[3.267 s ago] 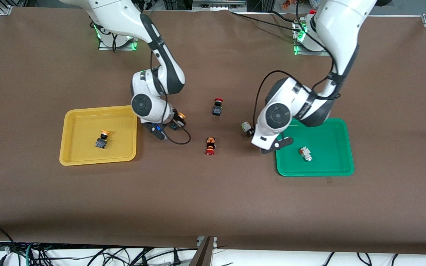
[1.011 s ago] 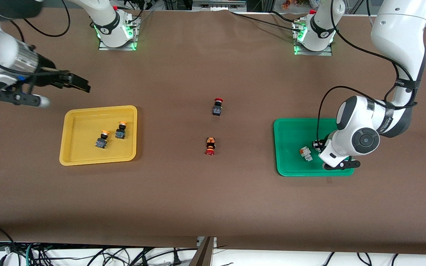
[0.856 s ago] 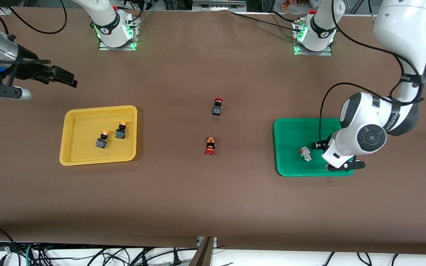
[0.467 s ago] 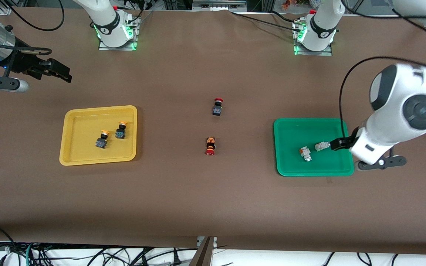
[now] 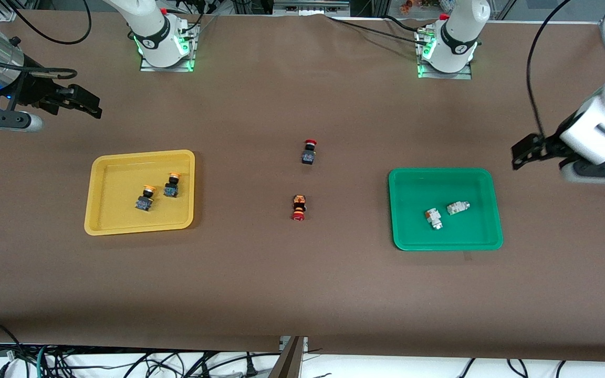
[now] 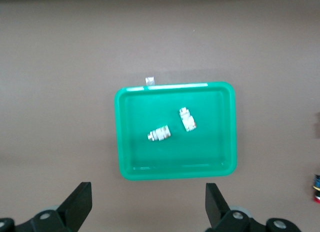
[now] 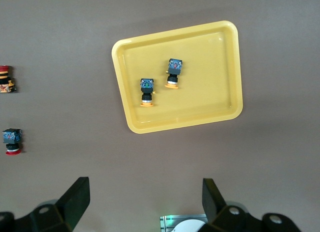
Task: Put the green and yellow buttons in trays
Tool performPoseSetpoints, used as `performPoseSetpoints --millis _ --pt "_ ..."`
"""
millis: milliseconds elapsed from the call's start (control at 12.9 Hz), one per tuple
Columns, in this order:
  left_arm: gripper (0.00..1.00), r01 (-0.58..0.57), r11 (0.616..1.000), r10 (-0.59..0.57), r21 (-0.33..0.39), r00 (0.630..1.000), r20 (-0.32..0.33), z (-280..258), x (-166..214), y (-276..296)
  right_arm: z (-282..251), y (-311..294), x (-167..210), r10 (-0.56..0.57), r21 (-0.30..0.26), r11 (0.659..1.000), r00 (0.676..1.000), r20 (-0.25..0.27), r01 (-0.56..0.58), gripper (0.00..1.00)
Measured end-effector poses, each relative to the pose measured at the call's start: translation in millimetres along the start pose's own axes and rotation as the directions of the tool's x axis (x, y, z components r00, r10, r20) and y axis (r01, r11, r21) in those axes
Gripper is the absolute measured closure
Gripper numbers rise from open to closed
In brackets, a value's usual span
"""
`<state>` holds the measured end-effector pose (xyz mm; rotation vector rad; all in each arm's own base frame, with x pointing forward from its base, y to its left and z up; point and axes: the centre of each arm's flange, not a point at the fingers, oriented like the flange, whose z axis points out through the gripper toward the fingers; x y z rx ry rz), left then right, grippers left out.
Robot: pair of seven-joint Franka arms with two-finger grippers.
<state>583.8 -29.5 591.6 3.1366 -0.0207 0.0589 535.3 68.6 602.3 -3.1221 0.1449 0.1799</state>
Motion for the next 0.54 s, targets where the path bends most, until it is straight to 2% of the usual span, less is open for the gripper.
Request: performPoseSetpoints --millis 233,544 --pt "0.00 0.016 1.000 -0.016 -0.011 1.000 0.019 5 -34 -19 0 -3 0 -0.007 -0.004 1.000 1.000 -0.004 0.007 0.00" --pt "0.00 -0.008 1.000 0.009 -0.009 0.999 0.038 16 -29 -20 0 -4 0 -0.010 -0.005 1.000 1.000 -0.005 0.009 0.00"
